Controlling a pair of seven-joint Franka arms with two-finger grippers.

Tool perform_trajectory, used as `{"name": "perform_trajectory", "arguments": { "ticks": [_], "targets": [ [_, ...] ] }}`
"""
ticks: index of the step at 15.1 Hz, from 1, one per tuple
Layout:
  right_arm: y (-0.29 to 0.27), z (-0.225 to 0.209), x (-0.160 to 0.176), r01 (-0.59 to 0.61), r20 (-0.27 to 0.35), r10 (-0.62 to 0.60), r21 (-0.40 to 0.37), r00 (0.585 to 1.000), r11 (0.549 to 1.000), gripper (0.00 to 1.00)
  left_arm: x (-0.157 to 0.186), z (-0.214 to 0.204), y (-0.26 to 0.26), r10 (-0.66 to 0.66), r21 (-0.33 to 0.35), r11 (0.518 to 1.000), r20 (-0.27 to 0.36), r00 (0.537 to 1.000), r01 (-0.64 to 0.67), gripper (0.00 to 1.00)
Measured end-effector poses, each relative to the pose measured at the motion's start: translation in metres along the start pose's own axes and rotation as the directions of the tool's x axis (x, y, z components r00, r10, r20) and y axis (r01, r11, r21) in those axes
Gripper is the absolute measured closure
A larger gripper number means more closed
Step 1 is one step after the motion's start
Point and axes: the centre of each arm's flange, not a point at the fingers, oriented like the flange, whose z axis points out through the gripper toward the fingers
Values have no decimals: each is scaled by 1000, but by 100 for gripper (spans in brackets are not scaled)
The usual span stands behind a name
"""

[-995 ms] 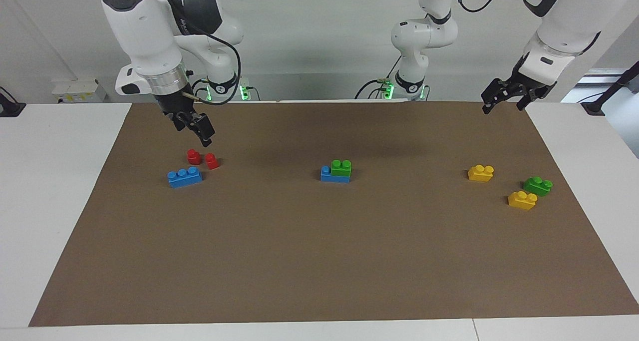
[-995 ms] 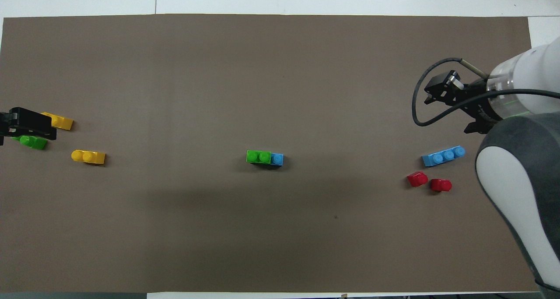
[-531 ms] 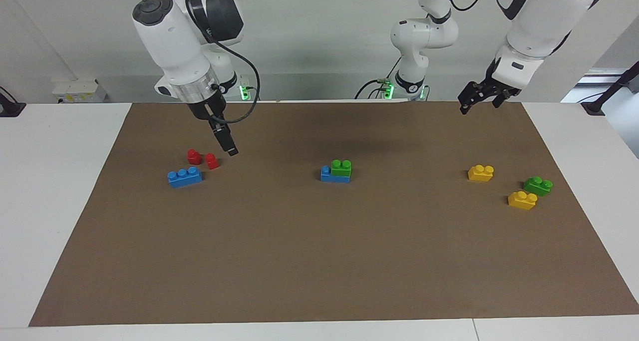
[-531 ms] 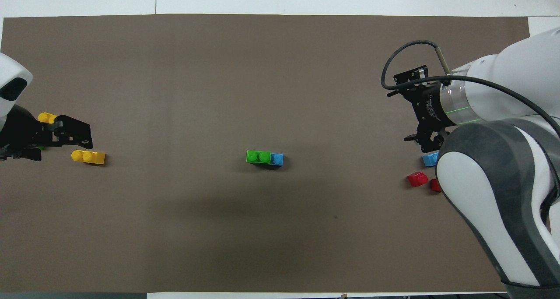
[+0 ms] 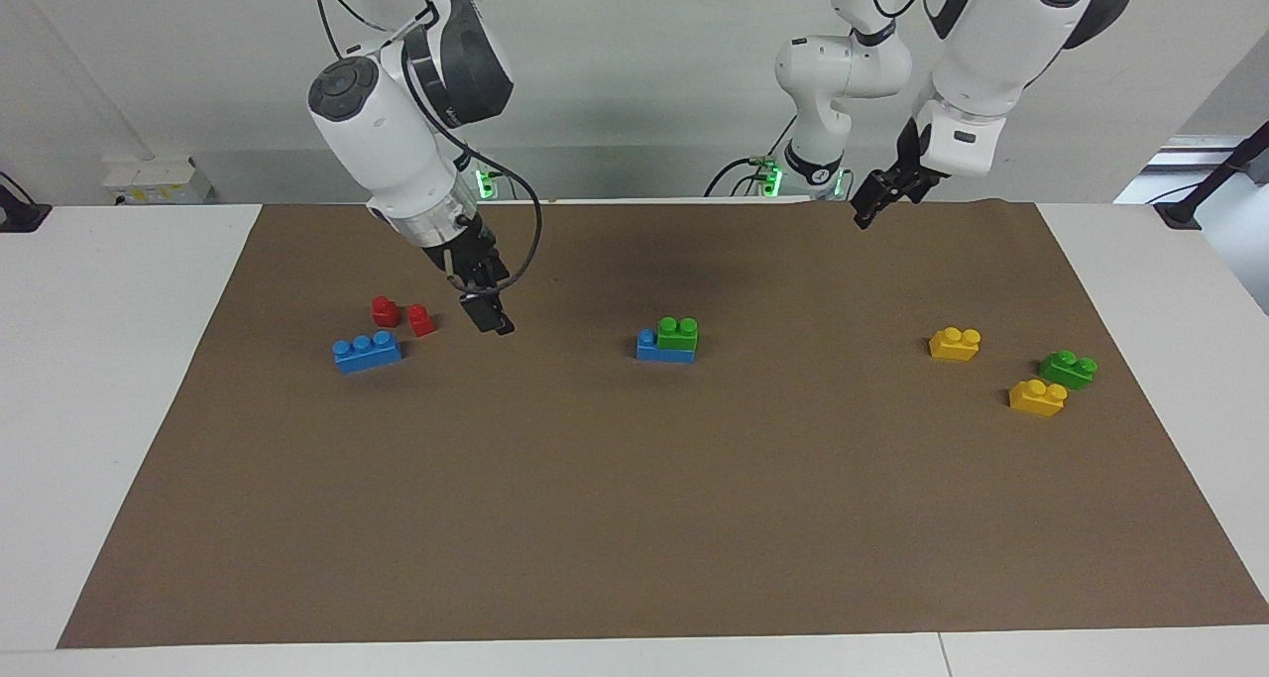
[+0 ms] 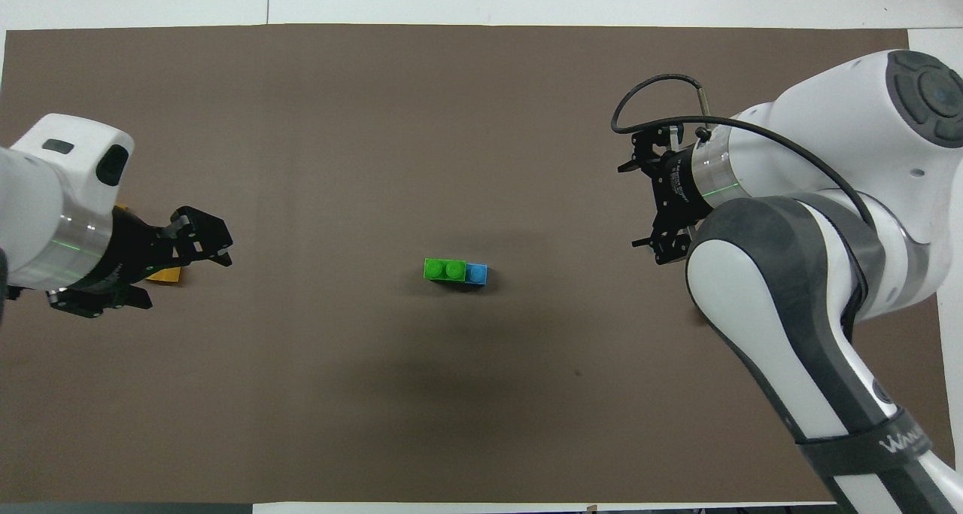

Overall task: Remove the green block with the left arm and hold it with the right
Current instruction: 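Move the left gripper toward the green-blue brick while the right gripper approaches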

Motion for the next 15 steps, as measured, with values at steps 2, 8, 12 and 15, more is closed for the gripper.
{"name": "perform_trajectory", "arguments": {
  "ticks": [2,8,12,15],
  "targets": [
    [-4,18,-3,-6,17,6,-8,1000,1000,0,-24,8,21,-108,-17,994,-16,994,108,0],
    [-15,67,-32,0,58,-2,29,998,1000,0,-63,20,58,-472,-104,877,-7,882,468,0],
    [-15,104,-55,-5,71,2,53,998,999,0,-86,39,84,-592,-148,796,10,806,587,0],
    [-10,128,-63,-5,62,2,43,998,999,1,-104,54,99,-657,-169,740,28,753,651,0]
  ]
}}
